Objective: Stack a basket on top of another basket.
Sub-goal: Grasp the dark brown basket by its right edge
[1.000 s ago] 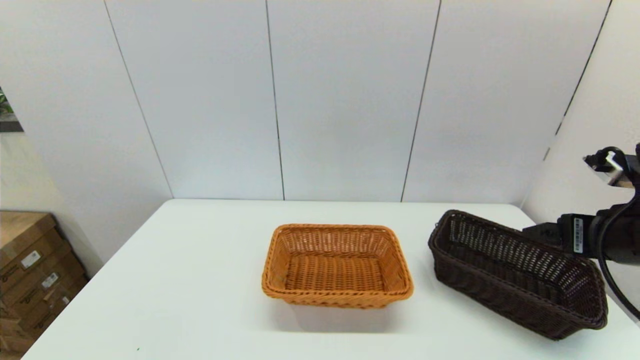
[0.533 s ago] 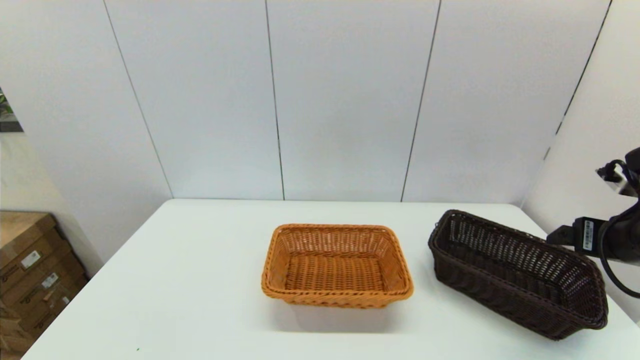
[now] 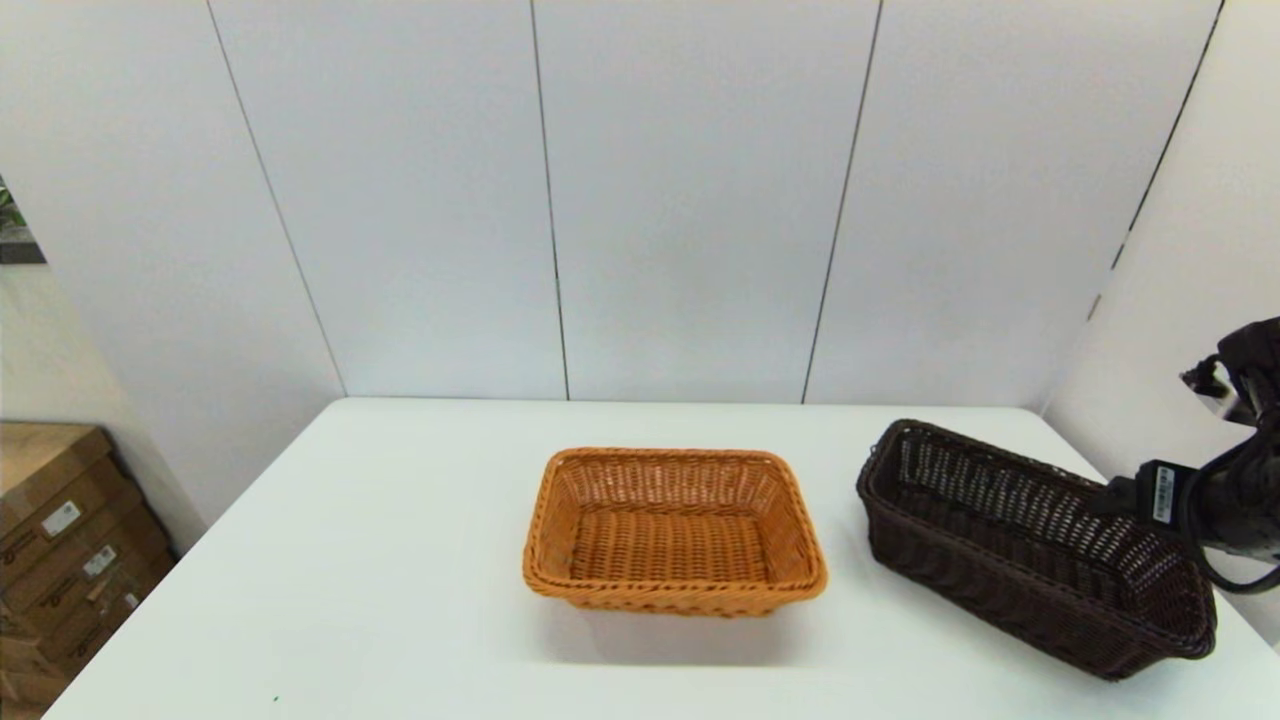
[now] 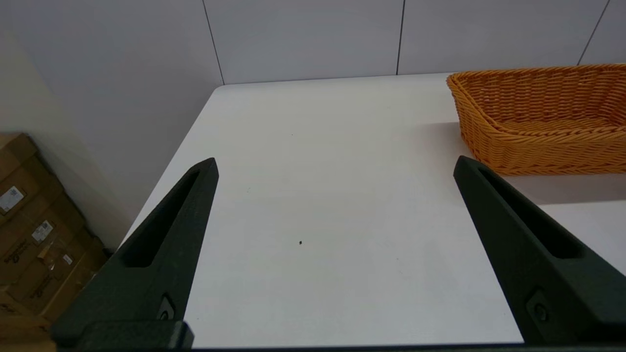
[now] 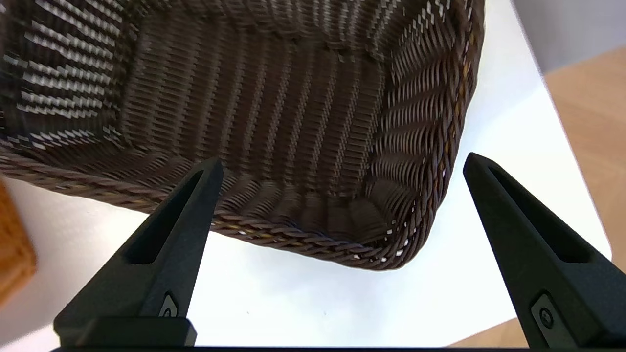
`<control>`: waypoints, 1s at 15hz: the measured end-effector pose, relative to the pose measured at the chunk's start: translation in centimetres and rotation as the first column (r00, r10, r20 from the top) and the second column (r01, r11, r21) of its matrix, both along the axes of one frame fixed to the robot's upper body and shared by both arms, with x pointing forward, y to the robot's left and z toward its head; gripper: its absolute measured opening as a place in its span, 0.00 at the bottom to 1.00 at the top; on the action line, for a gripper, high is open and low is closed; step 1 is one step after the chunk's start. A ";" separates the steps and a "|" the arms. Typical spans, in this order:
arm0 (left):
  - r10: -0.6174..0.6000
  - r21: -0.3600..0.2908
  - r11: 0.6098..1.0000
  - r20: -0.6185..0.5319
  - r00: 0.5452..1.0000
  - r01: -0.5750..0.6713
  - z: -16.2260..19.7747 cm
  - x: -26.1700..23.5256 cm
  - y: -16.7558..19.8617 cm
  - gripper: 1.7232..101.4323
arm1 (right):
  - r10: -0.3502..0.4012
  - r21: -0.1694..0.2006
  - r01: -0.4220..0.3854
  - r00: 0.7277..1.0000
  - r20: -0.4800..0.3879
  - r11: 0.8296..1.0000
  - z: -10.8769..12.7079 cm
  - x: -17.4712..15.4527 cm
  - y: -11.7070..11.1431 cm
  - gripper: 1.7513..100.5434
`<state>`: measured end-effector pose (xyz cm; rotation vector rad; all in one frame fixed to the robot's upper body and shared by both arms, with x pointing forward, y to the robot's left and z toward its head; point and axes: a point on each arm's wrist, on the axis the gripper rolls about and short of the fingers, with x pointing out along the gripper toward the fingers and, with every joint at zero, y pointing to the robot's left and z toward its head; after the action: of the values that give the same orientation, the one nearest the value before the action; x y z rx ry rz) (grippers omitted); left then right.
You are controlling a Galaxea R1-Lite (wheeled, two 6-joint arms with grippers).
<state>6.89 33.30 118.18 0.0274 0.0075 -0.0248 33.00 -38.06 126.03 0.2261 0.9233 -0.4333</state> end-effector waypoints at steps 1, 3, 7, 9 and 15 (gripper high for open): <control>0.000 0.000 1.000 0.000 1.000 0.000 0.0 0.0 0.0 0.96 | -0.010 0.009 0.010 1.000 -0.013 1.000 -0.4 0.1 0.0 0.97; 0.000 0.000 1.000 0.000 1.000 0.000 0.0 0.0 0.0 0.96 | -0.034 0.027 0.035 0.999 -0.032 0.999 -1.1 0.4 -0.1 0.97; 0.000 0.000 1.000 0.000 1.000 0.000 0.0 0.0 0.0 0.96 | -0.046 0.035 0.049 0.996 -0.082 0.998 -2.4 1.0 -0.4 0.97; 0.000 0.000 1.000 0.000 1.000 0.000 0.0 0.0 0.0 0.96 | -0.061 0.033 0.065 0.994 -0.095 0.997 -2.7 1.4 -0.9 0.97; 0.000 0.000 1.000 0.000 1.000 0.000 0.0 0.0 0.0 0.96 | -0.136 0.015 0.138 0.986 -0.096 0.990 -2.7 2.1 -3.6 0.97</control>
<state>6.89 33.30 118.18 0.0274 0.0075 -0.0248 35.12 -41.68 123.28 0.2923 1.0099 -0.5651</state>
